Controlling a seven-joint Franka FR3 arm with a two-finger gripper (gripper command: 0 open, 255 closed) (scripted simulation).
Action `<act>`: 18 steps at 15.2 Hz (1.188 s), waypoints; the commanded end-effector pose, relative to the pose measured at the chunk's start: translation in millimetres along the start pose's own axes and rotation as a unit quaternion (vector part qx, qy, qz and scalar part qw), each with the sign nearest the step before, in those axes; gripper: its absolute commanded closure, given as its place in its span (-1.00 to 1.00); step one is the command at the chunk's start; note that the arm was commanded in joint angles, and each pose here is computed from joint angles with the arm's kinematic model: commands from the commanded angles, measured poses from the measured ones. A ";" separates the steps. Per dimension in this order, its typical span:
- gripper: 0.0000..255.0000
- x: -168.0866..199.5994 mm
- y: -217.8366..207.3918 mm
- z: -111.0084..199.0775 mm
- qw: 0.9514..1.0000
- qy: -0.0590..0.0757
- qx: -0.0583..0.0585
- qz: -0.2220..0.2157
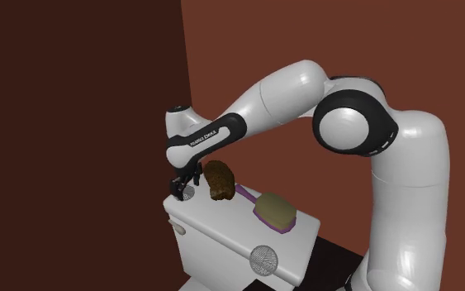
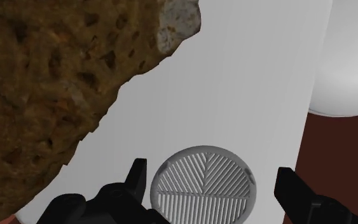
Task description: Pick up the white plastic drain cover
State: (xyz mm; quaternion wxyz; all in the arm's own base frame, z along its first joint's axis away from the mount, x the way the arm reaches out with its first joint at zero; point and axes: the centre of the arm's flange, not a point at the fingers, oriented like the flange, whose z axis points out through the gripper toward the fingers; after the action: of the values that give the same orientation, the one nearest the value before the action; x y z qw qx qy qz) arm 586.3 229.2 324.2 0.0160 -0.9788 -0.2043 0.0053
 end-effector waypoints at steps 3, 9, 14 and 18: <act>1.00 0.3 1.5 9.1 1.000 0.000 0.000 0.000; 1.00 0.9 2.0 9.2 1.000 0.000 0.000 0.000; 1.00 0.4 0.3 -2.1 1.000 0.000 0.000 0.000; 1.00 0.3 -0.4 -23.2 1.000 0.000 0.000 0.000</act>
State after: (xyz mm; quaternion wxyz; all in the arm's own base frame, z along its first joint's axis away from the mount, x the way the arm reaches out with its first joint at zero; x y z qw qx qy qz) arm 586.4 227.9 342.5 0.0161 -0.9788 -0.2043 0.0050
